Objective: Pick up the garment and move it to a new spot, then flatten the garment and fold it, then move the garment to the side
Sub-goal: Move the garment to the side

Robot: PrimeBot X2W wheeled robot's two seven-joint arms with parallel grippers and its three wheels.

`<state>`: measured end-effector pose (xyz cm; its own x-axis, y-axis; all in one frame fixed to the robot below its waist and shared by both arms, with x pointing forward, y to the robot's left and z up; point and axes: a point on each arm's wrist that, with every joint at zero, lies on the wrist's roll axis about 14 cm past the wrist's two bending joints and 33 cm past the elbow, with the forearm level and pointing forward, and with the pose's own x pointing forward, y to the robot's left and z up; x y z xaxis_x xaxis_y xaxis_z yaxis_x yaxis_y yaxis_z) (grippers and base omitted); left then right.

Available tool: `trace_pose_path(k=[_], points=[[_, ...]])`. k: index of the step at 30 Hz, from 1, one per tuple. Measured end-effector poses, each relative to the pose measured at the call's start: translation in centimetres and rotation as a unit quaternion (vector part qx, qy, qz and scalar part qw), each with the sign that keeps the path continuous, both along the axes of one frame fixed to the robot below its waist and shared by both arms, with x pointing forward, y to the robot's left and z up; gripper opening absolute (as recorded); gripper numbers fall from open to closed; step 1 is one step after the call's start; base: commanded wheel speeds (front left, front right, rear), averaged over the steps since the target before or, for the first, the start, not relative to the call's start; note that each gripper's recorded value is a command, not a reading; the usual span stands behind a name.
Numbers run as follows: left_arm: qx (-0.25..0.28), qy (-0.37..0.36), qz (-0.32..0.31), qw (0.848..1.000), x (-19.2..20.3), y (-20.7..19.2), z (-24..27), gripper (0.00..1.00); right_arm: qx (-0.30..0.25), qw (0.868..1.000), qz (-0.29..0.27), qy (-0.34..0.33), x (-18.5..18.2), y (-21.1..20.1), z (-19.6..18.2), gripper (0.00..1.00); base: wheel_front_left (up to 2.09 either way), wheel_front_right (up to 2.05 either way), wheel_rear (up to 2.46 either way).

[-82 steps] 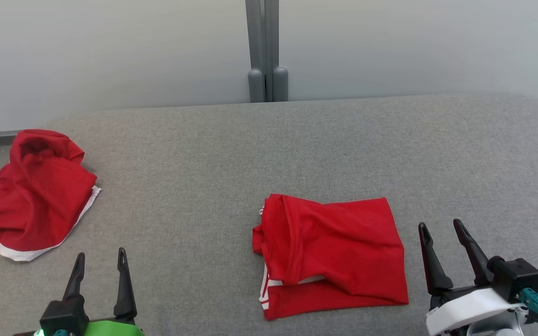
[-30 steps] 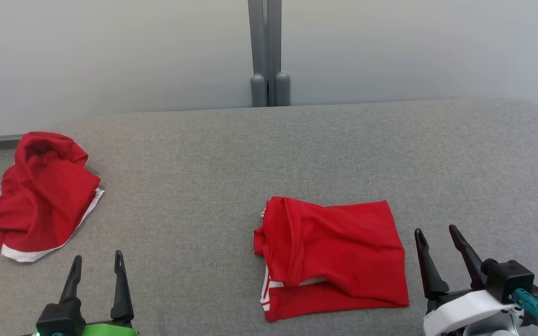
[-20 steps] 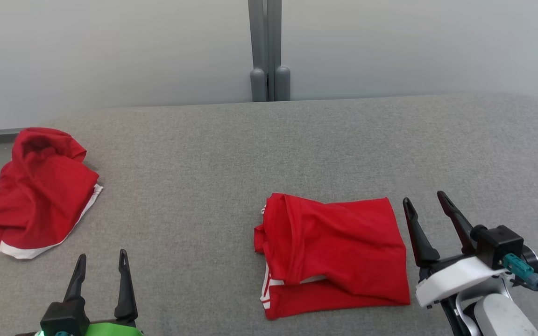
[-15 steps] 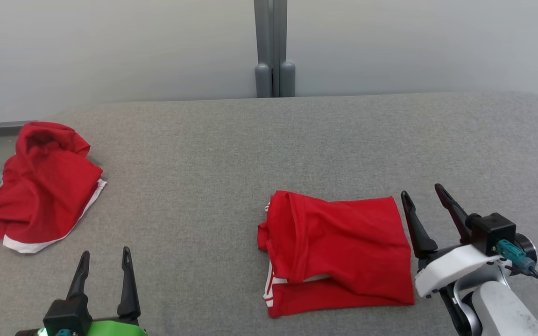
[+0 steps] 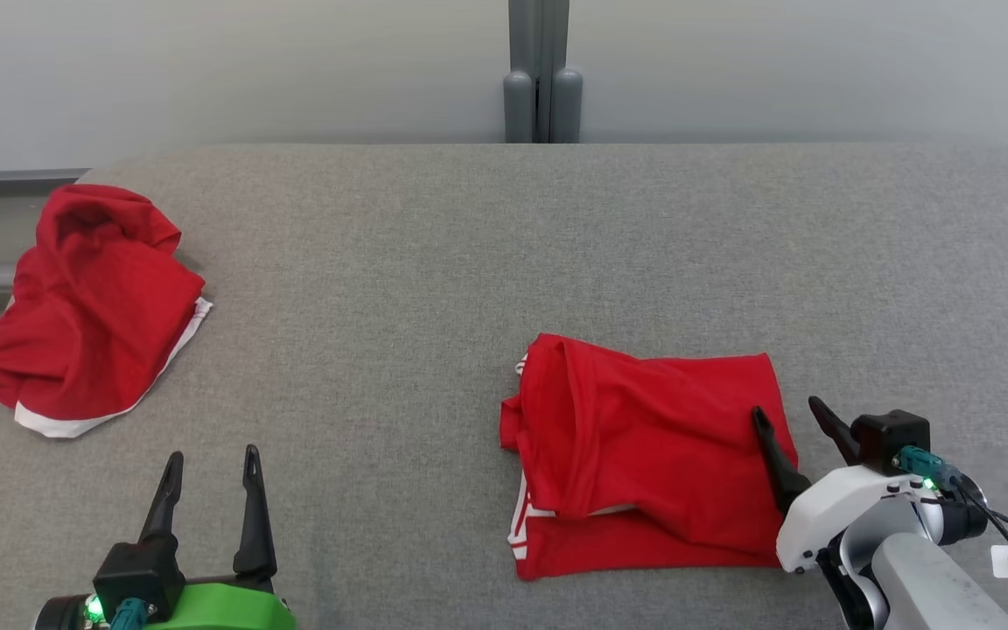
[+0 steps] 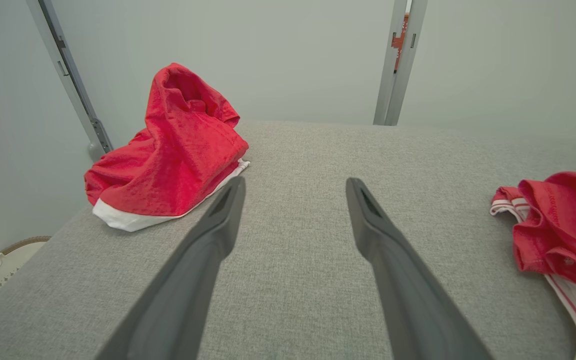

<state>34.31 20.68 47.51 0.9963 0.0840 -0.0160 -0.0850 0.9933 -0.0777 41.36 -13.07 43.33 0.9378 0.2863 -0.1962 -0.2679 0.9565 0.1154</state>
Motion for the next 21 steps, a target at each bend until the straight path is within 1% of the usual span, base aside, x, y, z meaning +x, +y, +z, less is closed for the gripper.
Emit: trace_pose_path(k=[9,10,11,12,17,21], points=[[-0.003,0.015,0.004,1.000,0.8,0.1,-0.9,1.00,0.008,0.996,-0.002,0.085,-0.8,0.7,-5.0,1.00,0.00,0.00,0.00],[-0.003,0.017,0.005,1.000,0.8,0.1,-1.0,1.00,0.014,0.996,-0.003,0.091,-1.0,1.0,-5.4,0.66,0.00,0.00,0.00],[-0.003,0.018,0.005,1.000,0.8,0.1,-1.1,1.00,0.018,0.995,-0.004,0.094,-0.9,1.1,-5.5,0.18,0.00,0.00,0.00],[-0.003,0.019,0.006,1.000,0.9,0.1,-1.2,1.00,0.022,0.995,-0.005,0.097,-0.9,1.2,-5.7,0.00,0.00,0.00,0.00],[-0.004,0.020,0.001,1.000,1.4,-0.2,-1.3,1.00,0.025,0.995,0.003,0.096,-0.5,1.6,-5.5,0.00,0.00,0.00,0.00],[-0.012,0.016,-0.004,1.000,2.4,-0.8,-1.1,1.00,0.019,0.998,0.012,0.060,2.4,1.6,-3.4,0.00,0.00,0.00,0.00]])
